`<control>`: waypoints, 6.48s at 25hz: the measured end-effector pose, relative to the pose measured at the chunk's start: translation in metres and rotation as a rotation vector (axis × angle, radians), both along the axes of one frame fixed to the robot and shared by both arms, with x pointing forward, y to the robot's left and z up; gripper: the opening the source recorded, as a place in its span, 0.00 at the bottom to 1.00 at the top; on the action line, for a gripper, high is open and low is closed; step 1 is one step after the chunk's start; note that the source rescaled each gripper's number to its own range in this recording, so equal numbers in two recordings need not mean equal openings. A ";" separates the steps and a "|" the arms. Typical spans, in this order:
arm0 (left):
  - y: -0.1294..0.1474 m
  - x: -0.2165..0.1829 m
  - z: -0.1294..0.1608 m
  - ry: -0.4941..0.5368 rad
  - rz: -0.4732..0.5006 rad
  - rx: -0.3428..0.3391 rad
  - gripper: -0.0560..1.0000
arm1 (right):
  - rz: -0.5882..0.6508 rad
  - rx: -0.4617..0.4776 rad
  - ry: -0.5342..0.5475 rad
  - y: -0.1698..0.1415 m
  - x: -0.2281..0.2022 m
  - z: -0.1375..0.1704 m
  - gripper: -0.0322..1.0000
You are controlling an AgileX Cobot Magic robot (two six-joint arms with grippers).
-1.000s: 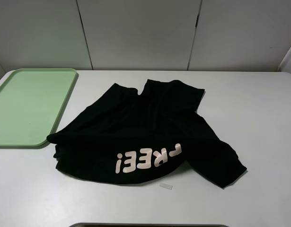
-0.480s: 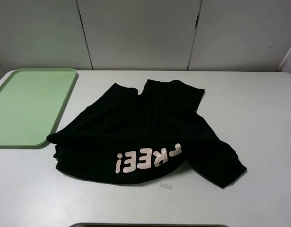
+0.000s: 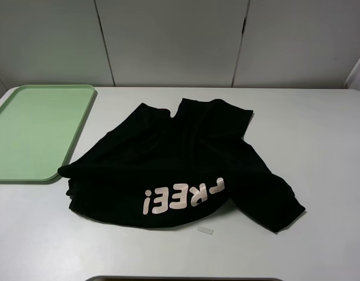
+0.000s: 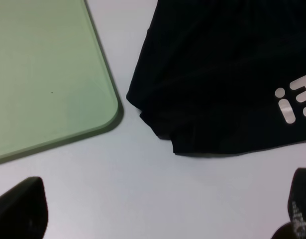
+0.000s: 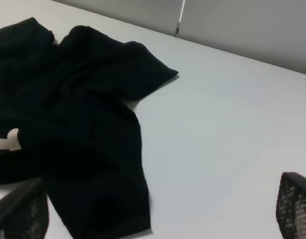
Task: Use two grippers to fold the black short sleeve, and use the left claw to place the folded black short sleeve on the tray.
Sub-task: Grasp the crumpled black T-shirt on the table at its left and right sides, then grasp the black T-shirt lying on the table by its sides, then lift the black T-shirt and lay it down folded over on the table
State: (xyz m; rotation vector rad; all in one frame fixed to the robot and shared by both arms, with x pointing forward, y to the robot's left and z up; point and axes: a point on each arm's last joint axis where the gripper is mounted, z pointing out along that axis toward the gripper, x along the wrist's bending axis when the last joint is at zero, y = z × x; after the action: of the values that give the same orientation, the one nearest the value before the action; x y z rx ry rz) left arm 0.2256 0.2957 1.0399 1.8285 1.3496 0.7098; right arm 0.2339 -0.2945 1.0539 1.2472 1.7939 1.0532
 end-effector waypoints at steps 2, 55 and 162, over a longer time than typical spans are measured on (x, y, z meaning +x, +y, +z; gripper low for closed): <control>0.000 0.000 0.000 0.000 0.000 0.000 0.97 | 0.000 0.000 0.000 0.000 0.000 0.000 1.00; -0.073 0.199 0.009 0.571 -0.705 0.202 0.96 | 0.530 -0.585 0.756 0.070 0.204 -0.084 1.00; -0.104 0.162 0.087 -0.370 -0.902 0.451 0.05 | 0.108 -0.727 -0.110 0.017 0.132 0.054 0.03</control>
State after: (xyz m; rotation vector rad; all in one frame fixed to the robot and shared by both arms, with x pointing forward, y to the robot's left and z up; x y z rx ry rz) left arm 0.3873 0.1916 1.1267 2.2238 0.0539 0.8102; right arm 0.3663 -0.2779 1.1077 0.6399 1.9150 0.4264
